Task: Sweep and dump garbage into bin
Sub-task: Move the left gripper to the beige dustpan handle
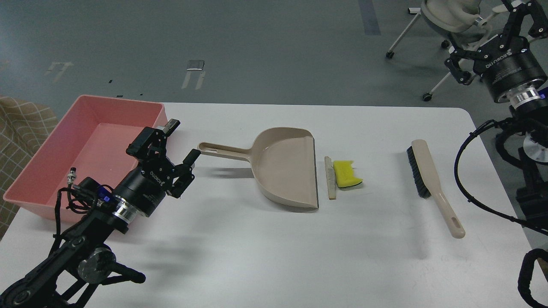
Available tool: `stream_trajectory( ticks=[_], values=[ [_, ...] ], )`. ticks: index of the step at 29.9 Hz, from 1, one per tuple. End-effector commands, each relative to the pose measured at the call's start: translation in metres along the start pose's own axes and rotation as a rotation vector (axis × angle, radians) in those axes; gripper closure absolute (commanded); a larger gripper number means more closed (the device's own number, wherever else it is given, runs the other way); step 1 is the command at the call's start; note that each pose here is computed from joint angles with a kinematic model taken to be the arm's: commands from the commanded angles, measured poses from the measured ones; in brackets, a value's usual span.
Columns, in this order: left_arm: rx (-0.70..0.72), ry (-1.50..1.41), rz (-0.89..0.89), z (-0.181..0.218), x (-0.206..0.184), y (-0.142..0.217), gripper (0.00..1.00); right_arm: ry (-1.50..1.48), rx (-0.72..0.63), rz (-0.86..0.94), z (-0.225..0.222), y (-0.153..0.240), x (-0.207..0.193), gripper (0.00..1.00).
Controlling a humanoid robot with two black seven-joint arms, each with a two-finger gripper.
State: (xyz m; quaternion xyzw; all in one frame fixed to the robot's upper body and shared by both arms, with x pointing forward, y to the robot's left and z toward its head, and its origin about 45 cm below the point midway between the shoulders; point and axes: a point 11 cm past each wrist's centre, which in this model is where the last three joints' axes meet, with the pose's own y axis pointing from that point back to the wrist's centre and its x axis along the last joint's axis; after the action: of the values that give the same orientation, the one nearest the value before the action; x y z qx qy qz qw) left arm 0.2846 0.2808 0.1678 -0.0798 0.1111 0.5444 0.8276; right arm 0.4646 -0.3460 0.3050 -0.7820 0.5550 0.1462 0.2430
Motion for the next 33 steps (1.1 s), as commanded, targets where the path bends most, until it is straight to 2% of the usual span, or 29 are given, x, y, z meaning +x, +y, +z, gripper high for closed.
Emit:
stream_trajectory(
  ticks=[1,5,17,19,20,23,25,33],
  values=[
    [0.062,-0.010,0.022,-0.022,-0.003,-0.002,0.07,-0.002,0.002,0.004,0.000,0.001,0.002,0.00],
    [0.105,-0.017,0.037,-0.039,-0.013,-0.017,0.06,-0.001,0.002,0.004,0.000,0.001,0.002,0.00],
    [0.096,-0.015,0.042,-0.050,-0.023,-0.034,0.07,-0.012,0.018,0.029,-0.003,0.011,0.012,0.00],
    [0.095,-0.037,0.048,-0.050,-0.021,-0.038,0.11,-0.011,0.014,0.034,-0.001,0.013,0.014,0.00],
    [0.098,-0.047,0.041,-0.052,-0.022,-0.041,0.18,-0.012,0.014,0.037,-0.001,0.014,0.015,0.00],
    [0.122,-0.070,0.017,-0.059,-0.026,-0.048,0.30,-0.008,0.012,0.038,-0.002,0.015,0.016,0.00],
    [0.138,-0.082,0.011,-0.064,-0.026,-0.050,0.33,-0.006,0.013,0.038,-0.002,0.015,0.016,0.00],
    [0.174,-0.116,0.027,-0.078,-0.036,-0.064,0.34,0.004,0.009,0.051,-0.004,0.020,0.022,0.00]
  ],
)
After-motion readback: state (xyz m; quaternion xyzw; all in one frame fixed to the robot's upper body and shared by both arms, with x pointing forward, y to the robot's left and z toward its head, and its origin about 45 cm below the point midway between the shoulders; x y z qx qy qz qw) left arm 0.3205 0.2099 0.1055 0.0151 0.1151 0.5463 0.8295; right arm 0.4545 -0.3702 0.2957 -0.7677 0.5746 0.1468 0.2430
